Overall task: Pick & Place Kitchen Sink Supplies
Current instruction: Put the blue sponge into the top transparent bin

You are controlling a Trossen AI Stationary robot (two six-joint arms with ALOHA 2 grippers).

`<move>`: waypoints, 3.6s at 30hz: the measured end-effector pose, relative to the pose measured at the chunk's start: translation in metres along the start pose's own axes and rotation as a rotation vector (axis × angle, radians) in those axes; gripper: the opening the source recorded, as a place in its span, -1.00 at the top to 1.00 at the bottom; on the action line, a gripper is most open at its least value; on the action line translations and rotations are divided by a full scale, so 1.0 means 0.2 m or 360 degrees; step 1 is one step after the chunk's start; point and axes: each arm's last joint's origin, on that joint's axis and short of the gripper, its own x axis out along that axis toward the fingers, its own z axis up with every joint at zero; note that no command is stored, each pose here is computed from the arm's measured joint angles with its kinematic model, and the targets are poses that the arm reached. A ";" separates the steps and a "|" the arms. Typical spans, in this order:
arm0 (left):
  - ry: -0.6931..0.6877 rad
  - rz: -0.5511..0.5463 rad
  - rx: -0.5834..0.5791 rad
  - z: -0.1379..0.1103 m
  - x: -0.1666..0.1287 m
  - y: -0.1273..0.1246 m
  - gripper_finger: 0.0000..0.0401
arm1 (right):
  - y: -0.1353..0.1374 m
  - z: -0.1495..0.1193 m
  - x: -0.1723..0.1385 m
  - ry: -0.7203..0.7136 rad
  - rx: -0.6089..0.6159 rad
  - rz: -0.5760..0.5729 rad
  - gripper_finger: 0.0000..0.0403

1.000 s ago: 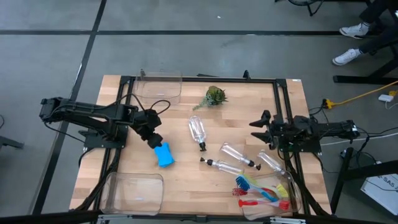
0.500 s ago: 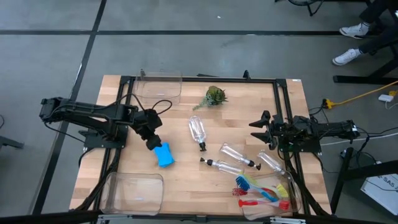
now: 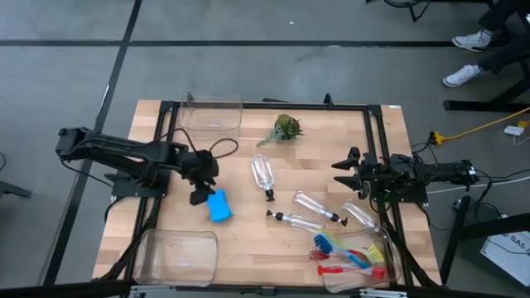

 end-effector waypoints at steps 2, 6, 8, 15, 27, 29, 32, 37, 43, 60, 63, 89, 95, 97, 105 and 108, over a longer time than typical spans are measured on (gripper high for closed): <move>0.0031 -0.0015 0.0053 0.00 0.03 -0.02 0.16 | 0.00 0.00 0.00 0.0000 0.0000 0.0000 -0.22; 0.0097 -0.0022 0.0092 -0.01 0.07 -0.04 0.16 | 0.00 0.00 0.00 -0.0001 0.0000 0.0000 -0.22; 0.0127 -0.0011 0.0102 -0.01 0.09 -0.04 0.16 | 0.00 0.00 0.00 -0.0001 0.0000 0.0000 -0.22; 0.0173 0.0061 0.0104 -0.01 0.14 -0.03 0.16 | 0.00 0.00 0.00 -0.0001 0.0000 0.0000 -0.22; 0.0135 0.0061 0.0078 0.01 0.15 -0.04 0.36 | 0.00 0.00 0.00 -0.0001 0.0000 0.0000 -0.22; 0.0134 0.0065 0.0083 0.01 0.15 -0.04 0.49 | 0.00 0.00 0.00 -0.0001 0.0000 0.0000 -0.22; 0.0133 0.0067 0.0084 0.01 0.15 -0.04 0.71 | 0.00 0.00 0.00 -0.0001 0.0000 0.0000 -0.22; 0.0131 0.0075 0.0090 0.01 0.15 -0.04 0.97 | 0.00 0.00 0.00 -0.0001 0.0000 0.0000 -0.22; 0.0112 0.0082 0.0083 0.01 0.15 -0.04 0.99 | 0.00 0.00 0.00 -0.0001 -0.0001 0.0000 -0.22; 0.0085 0.0081 -0.0038 0.02 0.16 -0.04 0.57 | 0.00 0.00 0.00 -0.0001 -0.0001 0.0000 -0.22; 0.0085 0.0081 -0.0038 0.02 0.16 -0.04 0.47 | 0.00 0.00 0.00 -0.0001 0.0000 0.0000 -0.22; 0.0206 -0.0130 -0.0023 0.02 0.20 -0.06 0.71 | 0.00 0.00 0.00 0.0000 -0.0001 -0.0001 -0.22; 0.0190 -0.0136 -0.0012 0.02 0.19 -0.06 0.97 | 0.00 0.00 0.00 0.0000 -0.0001 0.0000 -0.22; 0.0180 -0.0140 -0.0005 0.02 0.18 -0.06 0.98 | 0.00 0.00 0.00 0.0000 -0.0001 -0.0001 -0.22; 0.0033 -0.0179 0.0081 0.04 0.11 -0.08 0.99 | 0.00 0.00 0.00 0.0000 -0.0001 -0.0001 -0.22; -0.0094 -0.0205 0.0108 0.06 0.06 -0.09 0.99 | 0.00 0.00 0.00 -0.0001 -0.0001 0.0000 -0.22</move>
